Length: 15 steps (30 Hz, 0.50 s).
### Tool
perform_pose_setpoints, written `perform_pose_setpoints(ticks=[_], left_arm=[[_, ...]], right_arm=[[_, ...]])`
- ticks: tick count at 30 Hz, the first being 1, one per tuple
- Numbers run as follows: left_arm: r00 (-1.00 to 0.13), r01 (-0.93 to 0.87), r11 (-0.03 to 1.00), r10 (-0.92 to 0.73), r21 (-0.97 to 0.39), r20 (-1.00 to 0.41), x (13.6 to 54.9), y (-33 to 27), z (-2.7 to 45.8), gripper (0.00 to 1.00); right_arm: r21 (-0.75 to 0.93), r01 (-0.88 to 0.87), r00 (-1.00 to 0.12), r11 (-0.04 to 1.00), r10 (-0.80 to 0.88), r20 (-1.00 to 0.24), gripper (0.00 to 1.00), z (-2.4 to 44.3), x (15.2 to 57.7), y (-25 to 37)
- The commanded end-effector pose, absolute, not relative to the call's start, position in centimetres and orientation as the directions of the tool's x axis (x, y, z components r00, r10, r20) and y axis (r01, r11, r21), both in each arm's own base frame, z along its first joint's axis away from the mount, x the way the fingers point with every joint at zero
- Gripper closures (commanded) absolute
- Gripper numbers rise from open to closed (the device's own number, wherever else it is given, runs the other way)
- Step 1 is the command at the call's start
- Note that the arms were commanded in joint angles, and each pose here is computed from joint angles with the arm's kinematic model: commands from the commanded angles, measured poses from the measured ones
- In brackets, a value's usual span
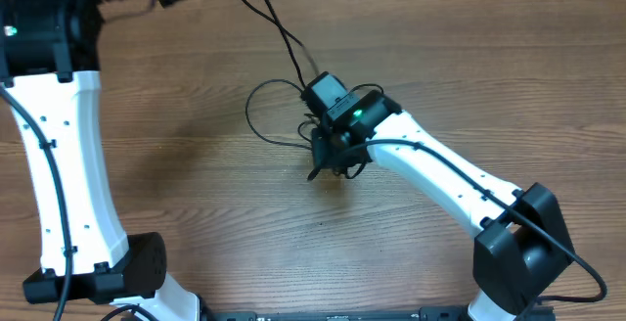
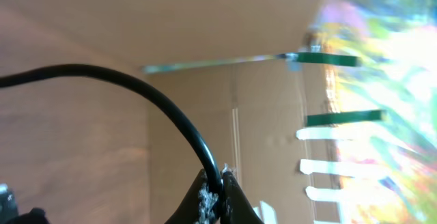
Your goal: Untangle cables
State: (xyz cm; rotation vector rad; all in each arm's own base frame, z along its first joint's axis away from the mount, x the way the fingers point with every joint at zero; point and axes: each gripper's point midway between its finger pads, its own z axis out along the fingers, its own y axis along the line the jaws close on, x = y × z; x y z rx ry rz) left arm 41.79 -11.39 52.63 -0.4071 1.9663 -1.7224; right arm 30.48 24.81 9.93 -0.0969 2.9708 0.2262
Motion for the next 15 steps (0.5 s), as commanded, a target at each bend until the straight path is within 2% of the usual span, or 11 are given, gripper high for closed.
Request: perform_pose_setpoints(ticks=[1, 6, 9, 15], left_arm=[[-0.856, 0.140, 0.063, -0.493, -0.988, -0.153, 38.5, -10.4, 57.2, 0.96], [-0.816, 0.219, 0.026, -0.543, -0.975, -0.198, 37.2, -8.4, 61.0, 0.96], [-0.779, 0.284, 0.036, -0.574, -0.958, -0.253, 36.5, -7.1, 62.6, 0.96], [-0.741, 0.313, 0.082, -0.602, -0.946, -0.298, 35.9, -4.7, 62.8, 0.96]], right_arm=[[0.082, 0.033, -0.985, 0.996, 0.046, -0.164, 0.96, 9.3, 32.2, 21.2], [0.062, 0.096, -0.985, 0.993, 0.104, -0.138, 0.96, 9.1, 32.8, 18.7], [0.057, 0.122, -0.983, 0.991, 0.128, -0.131, 0.96, 9.1, 33.1, 17.7], [0.065, 0.156, -0.980, 0.986, 0.163, -0.118, 0.96, 9.1, 33.4, 16.7]])
